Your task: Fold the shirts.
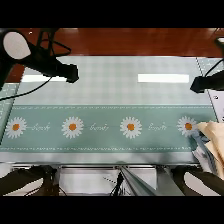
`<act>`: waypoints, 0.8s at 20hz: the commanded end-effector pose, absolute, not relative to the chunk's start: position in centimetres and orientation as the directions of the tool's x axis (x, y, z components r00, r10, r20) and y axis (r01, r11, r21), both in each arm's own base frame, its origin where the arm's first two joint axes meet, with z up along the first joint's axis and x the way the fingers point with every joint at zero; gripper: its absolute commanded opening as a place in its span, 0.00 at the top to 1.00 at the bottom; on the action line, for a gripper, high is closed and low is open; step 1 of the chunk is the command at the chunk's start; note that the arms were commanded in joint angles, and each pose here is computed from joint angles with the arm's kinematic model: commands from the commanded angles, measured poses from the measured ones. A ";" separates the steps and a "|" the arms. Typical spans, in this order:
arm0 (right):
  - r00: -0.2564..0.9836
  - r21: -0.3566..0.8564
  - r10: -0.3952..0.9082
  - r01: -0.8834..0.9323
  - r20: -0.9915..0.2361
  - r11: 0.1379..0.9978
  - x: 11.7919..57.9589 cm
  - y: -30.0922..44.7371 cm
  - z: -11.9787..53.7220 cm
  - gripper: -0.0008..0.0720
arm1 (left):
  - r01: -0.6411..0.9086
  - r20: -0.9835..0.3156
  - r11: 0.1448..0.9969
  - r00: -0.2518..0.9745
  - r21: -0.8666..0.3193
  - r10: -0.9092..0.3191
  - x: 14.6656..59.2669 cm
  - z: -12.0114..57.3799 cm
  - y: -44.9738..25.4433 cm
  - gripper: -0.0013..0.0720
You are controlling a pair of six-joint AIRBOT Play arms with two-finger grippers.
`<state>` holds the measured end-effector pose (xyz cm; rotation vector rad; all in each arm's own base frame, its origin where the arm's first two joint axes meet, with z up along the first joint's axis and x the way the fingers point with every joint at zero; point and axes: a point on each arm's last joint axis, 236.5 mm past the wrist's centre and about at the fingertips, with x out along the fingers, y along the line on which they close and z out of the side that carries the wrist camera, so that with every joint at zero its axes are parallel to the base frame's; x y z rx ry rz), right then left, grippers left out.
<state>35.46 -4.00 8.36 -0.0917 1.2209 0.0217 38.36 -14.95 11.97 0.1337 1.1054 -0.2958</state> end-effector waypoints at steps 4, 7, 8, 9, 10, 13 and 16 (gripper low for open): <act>0.106 0.099 0.110 -0.106 -0.988 0.989 31.7 0.6 2.7 0.14 | 0.220 -0.921 0.973 0.389 0.071 -0.020 37.3 10.7 -13.0 0.00; 0.187 0.197 0.216 -0.114 -0.958 0.974 31.6 2.5 4.8 0.25 | 0.242 -0.948 0.963 0.316 0.114 0.033 35.6 8.0 -11.7 0.00; 0.274 0.194 0.227 -0.142 -0.935 0.971 32.2 2.8 6.5 0.25 | 0.260 -0.952 0.958 0.306 0.117 0.033 34.8 7.2 -11.6 0.00; 0.340 0.171 0.213 -0.149 -0.916 0.974 32.6 2.6 7.9 0.25 | 0.278 -0.944 0.954 0.329 0.117 0.020 34.4 6.8 -11.7 0.00; 0.381 0.160 0.207 -0.151 -0.901 0.975 32.8 2.6 8.9 0.25 | 0.279 -0.928 0.954 0.373 0.110 -0.002 34.6 6.9 -11.8 0.00; 0.353 0.165 0.207 -0.146 -0.912 0.975 33.1 2.5 7.8 0.24 | 0.231 -0.872 0.971 0.486 0.067 -0.055 36.8 8.0 -12.1 0.00; 0.330 0.135 0.172 -0.131 -0.928 0.982 33.9 1.5 6.2 0.24 | 0.224 -0.869 0.973 0.490 0.051 -0.067 37.7 7.3 -12.3 0.01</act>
